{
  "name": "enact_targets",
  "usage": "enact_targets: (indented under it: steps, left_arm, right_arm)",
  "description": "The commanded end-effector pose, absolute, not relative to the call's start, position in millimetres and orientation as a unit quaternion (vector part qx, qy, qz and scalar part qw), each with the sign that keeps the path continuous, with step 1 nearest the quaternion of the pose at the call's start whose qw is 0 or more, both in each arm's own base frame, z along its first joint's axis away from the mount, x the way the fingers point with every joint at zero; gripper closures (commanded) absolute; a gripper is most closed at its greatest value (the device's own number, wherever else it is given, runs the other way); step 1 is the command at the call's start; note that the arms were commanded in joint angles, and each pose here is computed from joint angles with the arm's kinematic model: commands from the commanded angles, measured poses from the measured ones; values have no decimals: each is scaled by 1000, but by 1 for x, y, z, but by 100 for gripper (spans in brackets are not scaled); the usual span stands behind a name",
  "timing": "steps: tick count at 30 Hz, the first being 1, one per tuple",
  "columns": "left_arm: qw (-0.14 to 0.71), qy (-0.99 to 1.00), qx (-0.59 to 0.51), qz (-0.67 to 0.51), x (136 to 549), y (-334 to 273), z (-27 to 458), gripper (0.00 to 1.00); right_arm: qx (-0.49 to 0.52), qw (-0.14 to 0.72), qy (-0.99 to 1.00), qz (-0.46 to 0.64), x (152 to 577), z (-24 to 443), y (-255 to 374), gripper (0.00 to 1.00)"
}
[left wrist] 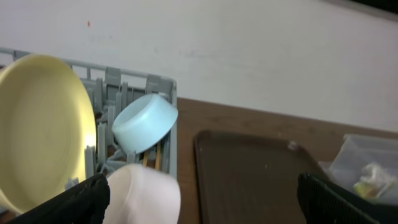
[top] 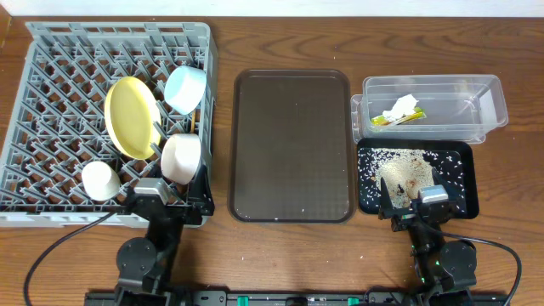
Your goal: Sort waste into correct bins and load items into the dishwasher
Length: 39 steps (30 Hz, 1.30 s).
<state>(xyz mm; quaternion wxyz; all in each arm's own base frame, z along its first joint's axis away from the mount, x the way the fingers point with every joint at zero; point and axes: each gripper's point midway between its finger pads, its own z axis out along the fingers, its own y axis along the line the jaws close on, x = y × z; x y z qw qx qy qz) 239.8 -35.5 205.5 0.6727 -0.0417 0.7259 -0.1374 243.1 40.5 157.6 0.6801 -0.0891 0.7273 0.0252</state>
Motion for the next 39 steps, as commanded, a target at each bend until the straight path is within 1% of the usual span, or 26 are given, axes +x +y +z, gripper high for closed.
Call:
enact_targets:
  steps: [1,9,12,39]
  left_arm:
    - [686,719,-14,-109,238,-35,195,4]
    - [668,737,-12,-103,243,-35,155,4]
    - [645,758,-12,-100,241,-35,138,4]
    - [641,761,-12,-99,242,-35,136,3]
  right_arm:
    - [-82,680,728,27,243,157,39,1]
    - [-82,680,728,27,243,157,39,1]
    - [-82,680,728,27,243,157,39,1]
    - [-82,680,728,27,243,157,39,1]
